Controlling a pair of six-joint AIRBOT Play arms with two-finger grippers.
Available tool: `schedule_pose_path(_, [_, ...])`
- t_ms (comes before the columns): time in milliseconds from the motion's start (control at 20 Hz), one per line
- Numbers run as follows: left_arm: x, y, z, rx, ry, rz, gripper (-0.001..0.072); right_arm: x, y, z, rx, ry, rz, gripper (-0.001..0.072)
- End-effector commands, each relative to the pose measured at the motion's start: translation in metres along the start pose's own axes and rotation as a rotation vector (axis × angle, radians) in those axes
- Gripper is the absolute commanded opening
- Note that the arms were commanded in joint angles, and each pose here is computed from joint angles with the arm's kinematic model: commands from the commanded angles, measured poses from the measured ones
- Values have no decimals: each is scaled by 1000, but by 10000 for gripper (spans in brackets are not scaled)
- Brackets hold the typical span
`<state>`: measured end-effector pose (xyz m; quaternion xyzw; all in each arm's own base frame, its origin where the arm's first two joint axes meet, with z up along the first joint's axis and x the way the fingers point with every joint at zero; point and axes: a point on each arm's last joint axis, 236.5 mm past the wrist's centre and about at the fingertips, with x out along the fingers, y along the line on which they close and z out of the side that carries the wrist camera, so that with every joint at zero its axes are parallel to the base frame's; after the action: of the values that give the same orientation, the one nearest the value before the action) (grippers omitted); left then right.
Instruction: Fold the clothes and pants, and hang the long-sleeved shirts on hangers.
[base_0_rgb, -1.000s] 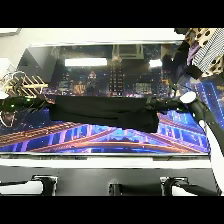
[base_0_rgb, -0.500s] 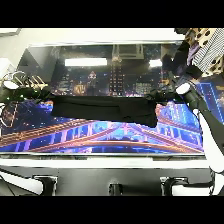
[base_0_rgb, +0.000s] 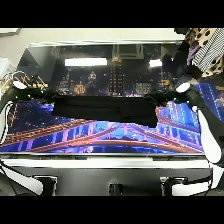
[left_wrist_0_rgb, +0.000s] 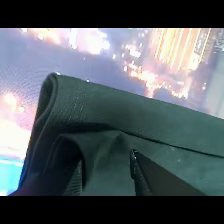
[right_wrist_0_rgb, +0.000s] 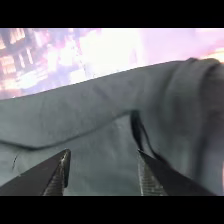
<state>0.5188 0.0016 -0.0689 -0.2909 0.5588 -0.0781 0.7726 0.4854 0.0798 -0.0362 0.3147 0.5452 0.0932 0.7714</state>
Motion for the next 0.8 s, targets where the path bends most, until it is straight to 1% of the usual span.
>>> schedule_pose_path(0, [-28,-2,0,58,44,24,473,-51,-21,2,-26,69,24,493])
schedule_pose_path(50, [-40,-3,1,87,54,48,569,-64,-39,-3,-3,99,19,514])
schedule_pose_path(100, [-51,-5,1,111,60,71,612,-71,-54,-6,19,114,19,621])
schedule_pose_path(150, [-62,-8,1,136,59,91,619,-74,-68,-10,40,124,17,655])
schedule_pose_path(250, [-82,-11,3,162,37,142,619,-68,-81,-19,62,150,38,659])
schedule_pose_path(450, [-112,-18,0,200,10,217,619,-31,-68,-39,75,238,162,668])
schedule_pose_path(750, [-119,-29,-5,212,11,218,619,9,-64,-46,40,259,159,668])
